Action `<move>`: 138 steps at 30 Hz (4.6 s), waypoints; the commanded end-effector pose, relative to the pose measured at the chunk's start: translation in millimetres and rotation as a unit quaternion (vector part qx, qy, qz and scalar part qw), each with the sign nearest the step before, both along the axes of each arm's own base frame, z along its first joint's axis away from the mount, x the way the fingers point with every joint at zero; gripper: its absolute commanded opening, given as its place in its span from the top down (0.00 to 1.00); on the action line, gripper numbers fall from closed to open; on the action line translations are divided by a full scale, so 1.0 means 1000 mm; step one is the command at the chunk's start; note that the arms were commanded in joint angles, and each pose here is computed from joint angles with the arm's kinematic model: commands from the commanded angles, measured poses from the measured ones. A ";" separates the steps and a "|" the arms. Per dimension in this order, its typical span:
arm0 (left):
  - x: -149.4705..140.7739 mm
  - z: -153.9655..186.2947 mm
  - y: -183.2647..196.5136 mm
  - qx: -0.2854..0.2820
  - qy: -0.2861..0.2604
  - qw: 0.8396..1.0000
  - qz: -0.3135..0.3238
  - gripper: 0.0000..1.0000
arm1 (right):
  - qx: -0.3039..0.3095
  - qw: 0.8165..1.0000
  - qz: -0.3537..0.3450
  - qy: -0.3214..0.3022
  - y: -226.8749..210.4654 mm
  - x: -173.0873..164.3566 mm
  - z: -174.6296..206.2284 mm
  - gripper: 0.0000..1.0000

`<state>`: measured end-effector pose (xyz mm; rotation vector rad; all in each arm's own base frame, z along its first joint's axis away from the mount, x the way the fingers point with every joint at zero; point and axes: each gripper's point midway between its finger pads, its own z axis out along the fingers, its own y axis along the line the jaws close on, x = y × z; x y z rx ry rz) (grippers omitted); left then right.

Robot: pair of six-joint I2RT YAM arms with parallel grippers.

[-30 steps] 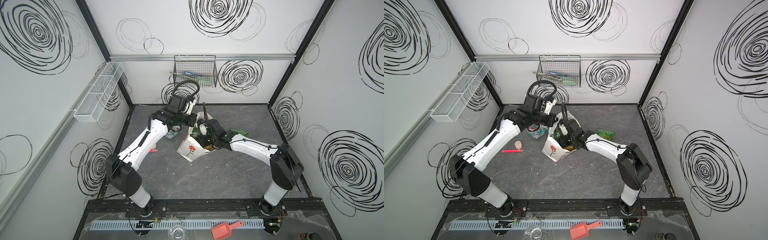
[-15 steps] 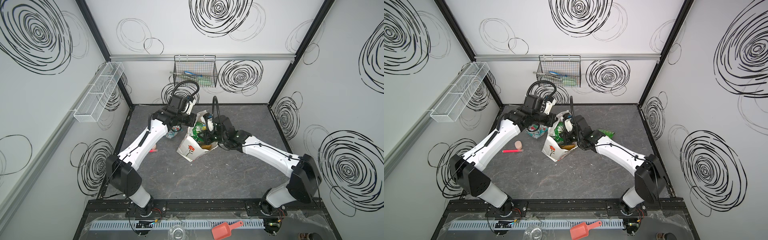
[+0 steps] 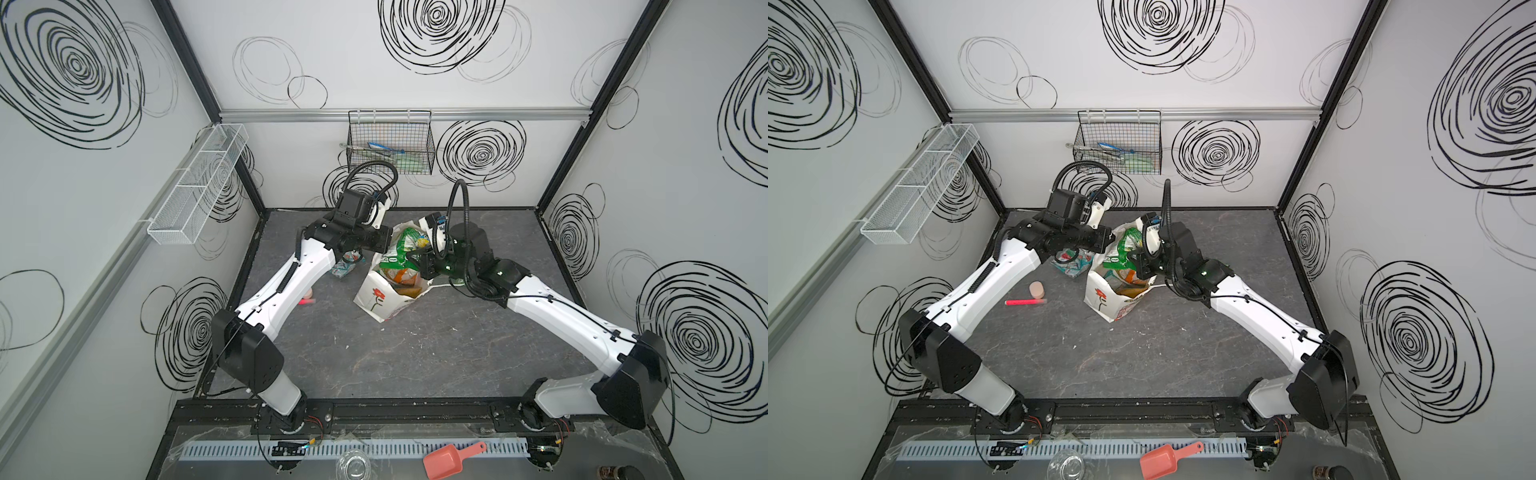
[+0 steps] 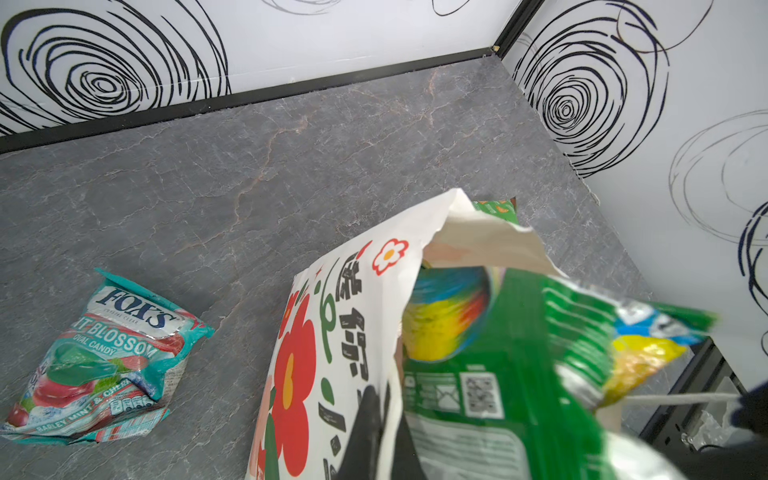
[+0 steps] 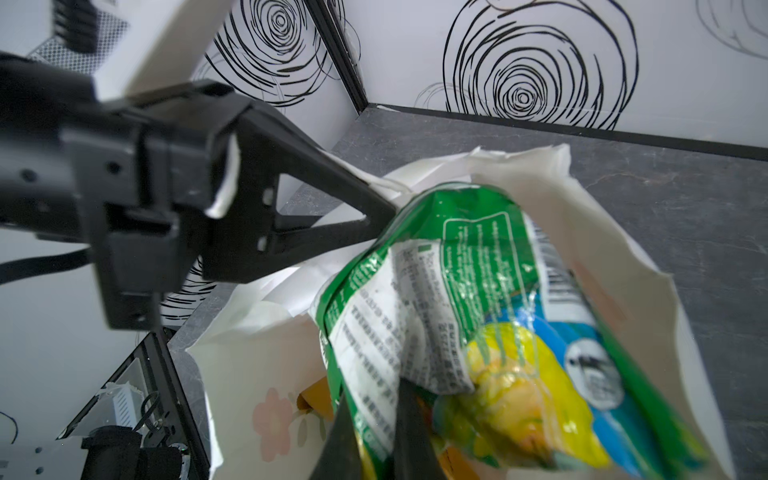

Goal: Take the snacks out of the paper bag
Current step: Pick up the snack from the paper bag, then place the snack at the center of the table, then pick up the snack from the paper bag.

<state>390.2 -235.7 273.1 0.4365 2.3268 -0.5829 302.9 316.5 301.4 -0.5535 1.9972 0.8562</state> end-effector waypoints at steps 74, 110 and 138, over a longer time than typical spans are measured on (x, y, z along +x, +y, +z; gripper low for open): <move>-0.023 0.034 -0.062 0.109 -0.178 0.972 -0.109 1.00 | 0.148 0.980 -0.117 -0.054 -0.136 -0.019 0.050 0.25; -0.023 0.066 -0.066 0.039 -0.167 0.980 -0.100 1.00 | -0.119 0.991 -0.048 -0.026 -0.034 -0.008 -0.107 0.44; -0.010 0.046 -0.070 -0.022 -0.103 0.989 -0.099 1.00 | -0.161 0.978 -0.125 -0.039 -0.018 0.070 -0.137 0.37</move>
